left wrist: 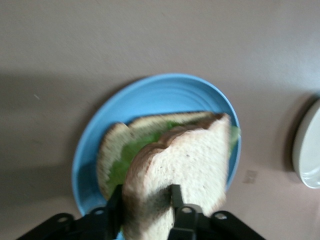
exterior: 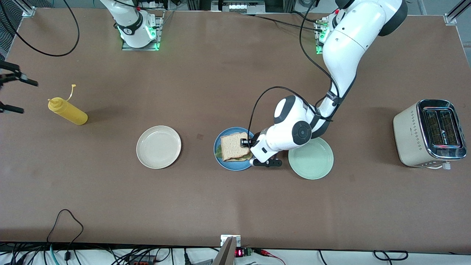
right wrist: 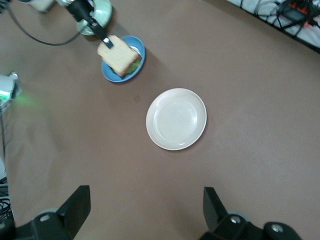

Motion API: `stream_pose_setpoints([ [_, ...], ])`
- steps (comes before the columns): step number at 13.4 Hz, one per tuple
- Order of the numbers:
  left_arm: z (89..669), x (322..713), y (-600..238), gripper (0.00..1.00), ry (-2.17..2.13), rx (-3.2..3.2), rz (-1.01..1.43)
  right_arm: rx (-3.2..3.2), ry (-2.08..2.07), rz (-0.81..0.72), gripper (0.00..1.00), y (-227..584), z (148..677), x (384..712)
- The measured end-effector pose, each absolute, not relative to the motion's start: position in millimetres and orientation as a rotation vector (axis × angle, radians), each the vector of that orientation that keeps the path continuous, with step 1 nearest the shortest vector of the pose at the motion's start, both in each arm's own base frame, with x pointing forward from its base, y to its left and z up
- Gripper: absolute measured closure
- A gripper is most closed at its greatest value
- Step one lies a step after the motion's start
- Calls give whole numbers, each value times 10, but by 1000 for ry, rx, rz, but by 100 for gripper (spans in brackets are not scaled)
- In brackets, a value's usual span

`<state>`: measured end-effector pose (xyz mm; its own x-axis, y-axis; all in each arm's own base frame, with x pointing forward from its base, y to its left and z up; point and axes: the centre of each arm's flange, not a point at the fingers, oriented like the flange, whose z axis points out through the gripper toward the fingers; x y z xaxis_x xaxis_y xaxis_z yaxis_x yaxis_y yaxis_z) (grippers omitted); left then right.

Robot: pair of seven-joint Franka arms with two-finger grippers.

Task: Make sandwich in blue plate with both arms
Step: 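Lay toast on lettuce with the left gripper while the right gripper opens, then open the left gripper and lift it away from the sandwich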

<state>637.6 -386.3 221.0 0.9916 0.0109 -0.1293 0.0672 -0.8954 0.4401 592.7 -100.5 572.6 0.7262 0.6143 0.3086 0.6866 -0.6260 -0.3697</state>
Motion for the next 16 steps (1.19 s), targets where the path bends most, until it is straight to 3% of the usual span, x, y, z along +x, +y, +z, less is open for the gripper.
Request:
stream_pose_setpoints([
  [5, 2151, 6603, -3439, 1, 17, 2687, -123, -2801, -808, 16, 0, -44, 5735, 6041],
  [9, 2384, 6710, -3206, 0, -64, 2764, -102, -2983, -573, 125, 0, 262, 5828, 5898],
  [16, 3663, 6865, -2333, 0, -145, 3034, -26, -3045, -167, 203, 0, -228, 5802, 5810],
])
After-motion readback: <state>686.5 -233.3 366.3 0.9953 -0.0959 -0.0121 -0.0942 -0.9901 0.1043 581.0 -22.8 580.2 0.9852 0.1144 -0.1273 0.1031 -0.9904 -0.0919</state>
